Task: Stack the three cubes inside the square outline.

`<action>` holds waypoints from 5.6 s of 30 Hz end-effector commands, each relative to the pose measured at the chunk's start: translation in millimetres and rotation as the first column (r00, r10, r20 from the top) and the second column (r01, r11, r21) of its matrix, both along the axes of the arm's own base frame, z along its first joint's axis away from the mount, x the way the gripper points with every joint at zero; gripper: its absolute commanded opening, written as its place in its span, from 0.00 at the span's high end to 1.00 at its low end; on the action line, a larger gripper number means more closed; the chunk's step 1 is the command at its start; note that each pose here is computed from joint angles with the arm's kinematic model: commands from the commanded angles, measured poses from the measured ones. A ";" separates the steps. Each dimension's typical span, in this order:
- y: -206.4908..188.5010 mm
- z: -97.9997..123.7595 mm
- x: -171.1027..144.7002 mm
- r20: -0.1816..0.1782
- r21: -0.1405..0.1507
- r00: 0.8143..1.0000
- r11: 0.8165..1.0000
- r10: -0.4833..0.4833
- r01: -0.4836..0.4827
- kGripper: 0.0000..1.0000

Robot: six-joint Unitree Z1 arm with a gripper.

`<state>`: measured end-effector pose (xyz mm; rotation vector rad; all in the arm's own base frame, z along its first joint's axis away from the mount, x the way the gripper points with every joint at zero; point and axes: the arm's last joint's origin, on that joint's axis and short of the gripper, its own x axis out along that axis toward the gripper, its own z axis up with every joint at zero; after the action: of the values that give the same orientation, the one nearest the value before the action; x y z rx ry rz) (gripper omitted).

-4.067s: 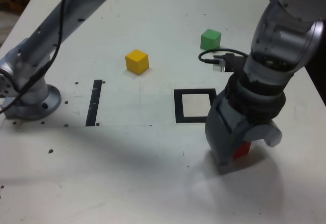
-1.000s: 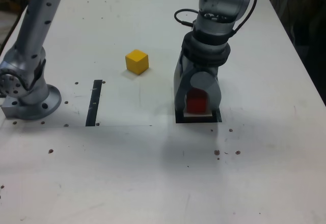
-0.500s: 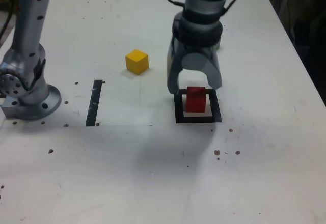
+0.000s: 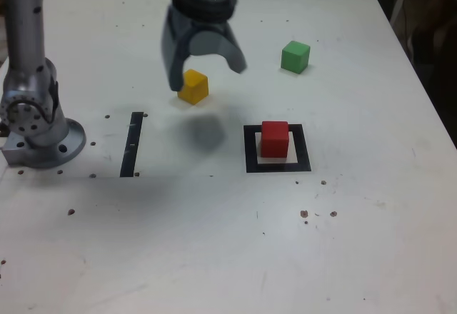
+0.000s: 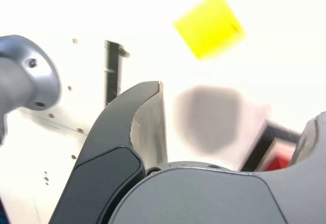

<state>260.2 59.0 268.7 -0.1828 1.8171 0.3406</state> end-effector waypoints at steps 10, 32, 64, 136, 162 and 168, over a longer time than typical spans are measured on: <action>40.8 -10.2 -25.2 -0.020 0.026 0.978 0.978 0.208 -0.207 0.00; 48.9 -39.5 -23.4 0.046 0.005 0.936 0.936 0.350 -0.351 0.02; 62.6 -62.7 -9.4 0.036 0.024 0.918 0.918 0.395 -0.395 0.46; -76.8 -2.4 115.8 0.095 -0.020 0.954 0.958 -0.284 0.287 0.83; -79.4 -22.7 138.2 0.094 -0.033 0.949 0.952 -0.299 0.303 0.83; -88.5 -16.8 159.0 0.144 0.038 0.924 0.935 -0.354 0.352 0.83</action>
<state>414.1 -25.7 255.9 0.1111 1.6514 0.0840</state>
